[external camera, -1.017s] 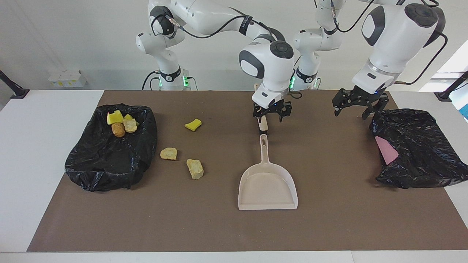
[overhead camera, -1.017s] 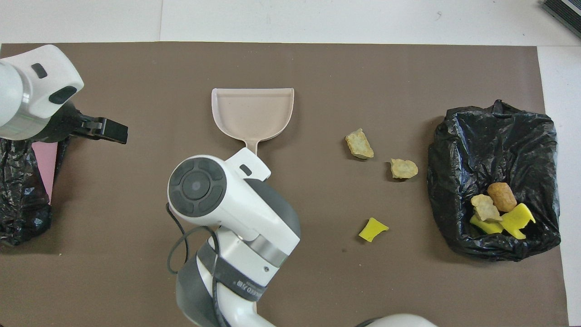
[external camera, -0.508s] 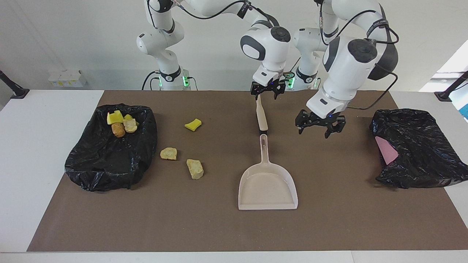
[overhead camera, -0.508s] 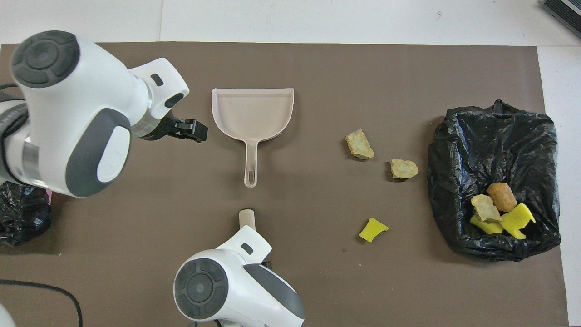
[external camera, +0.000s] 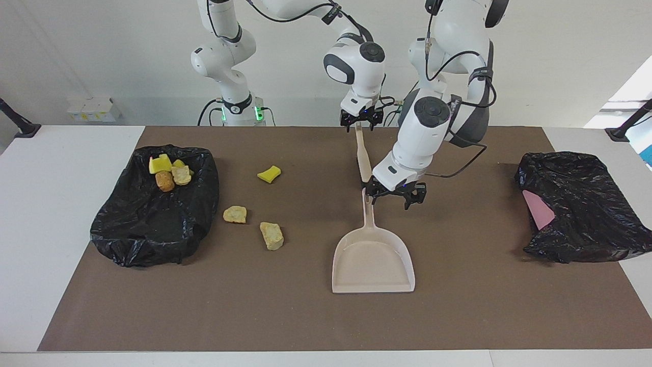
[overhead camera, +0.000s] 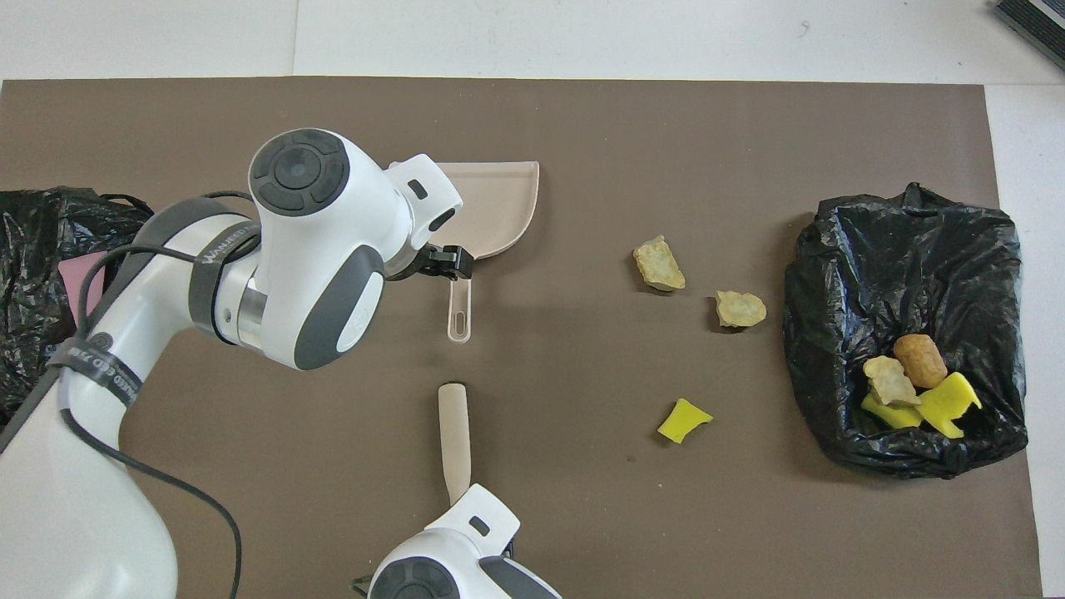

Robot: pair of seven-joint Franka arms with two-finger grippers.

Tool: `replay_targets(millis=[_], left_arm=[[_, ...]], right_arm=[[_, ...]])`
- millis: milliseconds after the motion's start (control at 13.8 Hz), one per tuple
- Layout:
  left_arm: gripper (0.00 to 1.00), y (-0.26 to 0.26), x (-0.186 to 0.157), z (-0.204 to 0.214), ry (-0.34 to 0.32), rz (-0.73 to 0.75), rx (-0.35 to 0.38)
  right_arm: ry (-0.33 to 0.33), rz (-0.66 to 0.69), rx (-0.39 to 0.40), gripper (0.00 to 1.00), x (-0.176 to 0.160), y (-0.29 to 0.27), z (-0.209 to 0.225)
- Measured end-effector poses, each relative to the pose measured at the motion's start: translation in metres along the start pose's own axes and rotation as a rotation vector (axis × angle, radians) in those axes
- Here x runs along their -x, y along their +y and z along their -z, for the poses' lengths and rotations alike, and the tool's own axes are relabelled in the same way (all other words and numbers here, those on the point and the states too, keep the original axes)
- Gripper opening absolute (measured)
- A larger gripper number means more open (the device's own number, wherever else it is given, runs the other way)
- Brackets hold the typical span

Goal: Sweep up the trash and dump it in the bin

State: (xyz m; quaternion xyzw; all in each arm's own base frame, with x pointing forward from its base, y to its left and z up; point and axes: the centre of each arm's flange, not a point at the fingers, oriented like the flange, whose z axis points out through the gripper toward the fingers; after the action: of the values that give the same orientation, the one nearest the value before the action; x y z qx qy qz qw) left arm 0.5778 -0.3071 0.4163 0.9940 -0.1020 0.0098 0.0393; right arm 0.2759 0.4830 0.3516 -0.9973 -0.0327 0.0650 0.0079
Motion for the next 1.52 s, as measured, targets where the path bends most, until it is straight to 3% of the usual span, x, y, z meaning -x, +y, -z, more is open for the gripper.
replay_targets(millis=[290, 436, 508, 581, 726, 799, 871, 1234, 1525], left_arm=[[1.00, 0.017, 0.010, -0.035, 0.002, 0.024, 0.003], [0.94, 0.031, 0.017, -0.051, -0.012, 0.048, 0.001], [0.94, 0.038, 0.019, -0.056, -0.017, 0.055, 0.000], [0.87, 0.045, 0.022, -0.060, -0.023, 0.058, -0.001], [0.60, 0.049, 0.024, -0.063, -0.025, 0.052, -0.010], [0.47, 0.046, 0.023, -0.063, -0.020, 0.047, -0.021], [0.35, 0.044, 0.021, -0.063, -0.016, 0.044, -0.030], [0.32, 0.026, 0.010, -0.040, 0.024, 0.031, -0.034], [0.32, -0.001, 0.002, -0.001, 0.028, -0.059, -0.042]], right_arm=[[-0.002, -0.001, 0.011, 0.82, 0.006, 0.008, -0.005], [0.006, -0.002, 0.000, 0.59, 0.004, 0.007, -0.004], [0.011, -0.002, -0.006, 0.56, 0.004, 0.006, -0.004], [0.014, -0.001, -0.010, 0.55, 0.004, 0.005, -0.003], [0.016, 0.007, -0.013, 0.34, 0.007, 0.003, -0.003], [0.017, 0.011, -0.013, 0.33, 0.009, 0.001, -0.003], [0.018, 0.014, -0.014, 0.26, 0.011, 0.000, -0.003], [0.043, 0.000, -0.045, 0.26, 0.001, 0.000, 0.017], [0.078, -0.068, -0.055, 0.26, -0.021, 0.035, 0.067]])
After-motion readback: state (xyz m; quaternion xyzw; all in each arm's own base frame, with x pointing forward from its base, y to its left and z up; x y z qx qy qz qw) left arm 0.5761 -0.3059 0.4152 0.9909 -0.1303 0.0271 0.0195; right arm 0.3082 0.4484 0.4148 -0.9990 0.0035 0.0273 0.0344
